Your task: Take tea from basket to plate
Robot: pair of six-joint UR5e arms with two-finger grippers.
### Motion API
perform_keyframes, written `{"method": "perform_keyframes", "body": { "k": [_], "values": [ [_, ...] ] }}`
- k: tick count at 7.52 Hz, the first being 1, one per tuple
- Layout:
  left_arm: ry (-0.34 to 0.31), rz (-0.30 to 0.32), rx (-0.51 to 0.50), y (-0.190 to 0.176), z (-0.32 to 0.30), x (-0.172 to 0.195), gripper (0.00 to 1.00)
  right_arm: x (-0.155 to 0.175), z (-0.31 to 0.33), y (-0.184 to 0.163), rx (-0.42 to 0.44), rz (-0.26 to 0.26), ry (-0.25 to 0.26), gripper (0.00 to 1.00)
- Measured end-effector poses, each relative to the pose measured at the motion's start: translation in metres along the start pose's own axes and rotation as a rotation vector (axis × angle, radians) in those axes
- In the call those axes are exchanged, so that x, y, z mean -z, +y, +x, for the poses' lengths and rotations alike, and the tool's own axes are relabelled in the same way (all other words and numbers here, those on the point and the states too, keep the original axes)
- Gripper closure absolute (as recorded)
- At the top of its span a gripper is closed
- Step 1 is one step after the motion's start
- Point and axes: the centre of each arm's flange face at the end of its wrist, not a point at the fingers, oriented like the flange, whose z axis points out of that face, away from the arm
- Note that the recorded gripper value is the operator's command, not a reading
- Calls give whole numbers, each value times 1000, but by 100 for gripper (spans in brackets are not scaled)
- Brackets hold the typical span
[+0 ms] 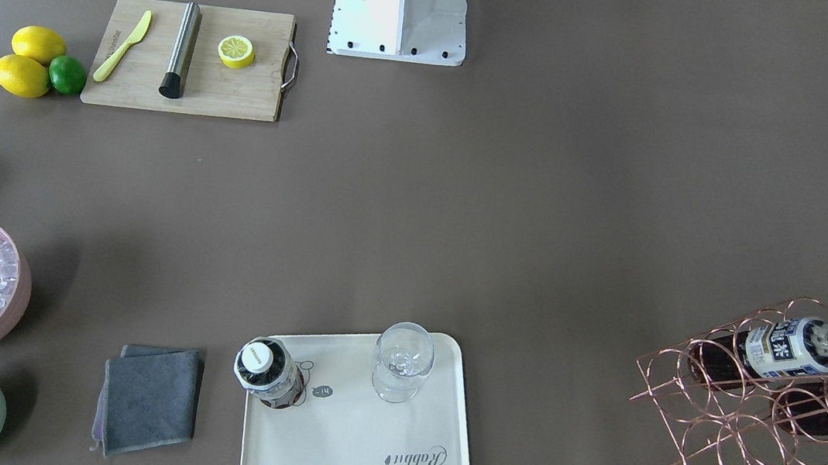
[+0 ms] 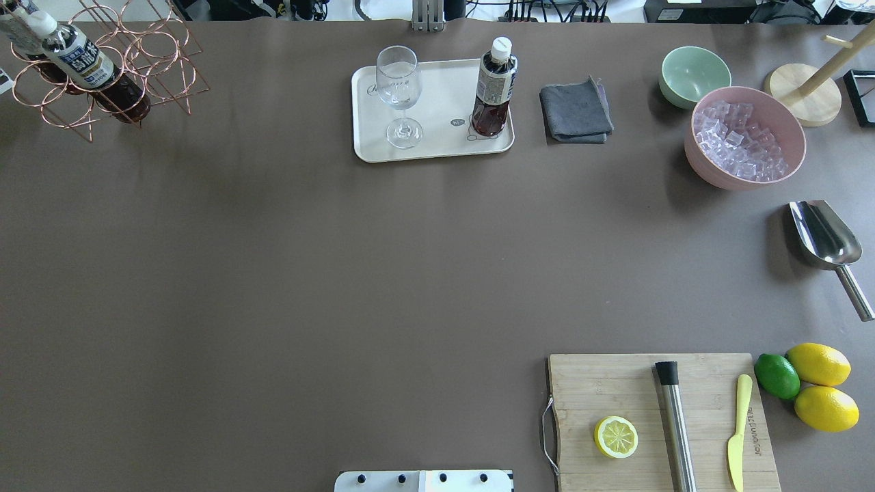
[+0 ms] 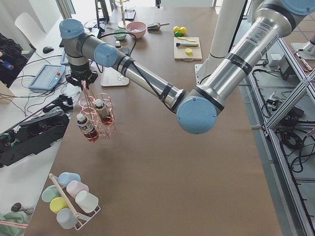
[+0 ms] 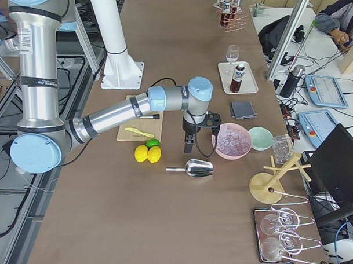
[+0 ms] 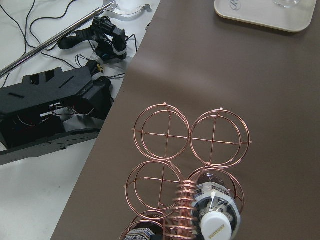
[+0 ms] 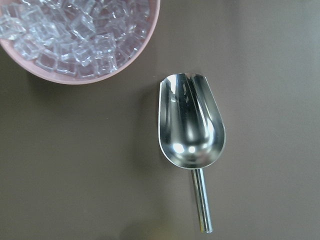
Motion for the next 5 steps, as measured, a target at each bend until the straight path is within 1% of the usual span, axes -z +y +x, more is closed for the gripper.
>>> {"method": "perform_keyframes", "body": {
  "k": [1,3,5],
  "values": [
    [5,-5,-30,3,-3,-6,100,-11,12,-2,-11,-21,9,0],
    [-8,12,-121,12,-10,-22,100,-25,29,-3,-45,-53,18,0],
    [-18,22,-155,28,-14,-37,100,-29,31,-8,-50,-59,16,0]
  ]
}}
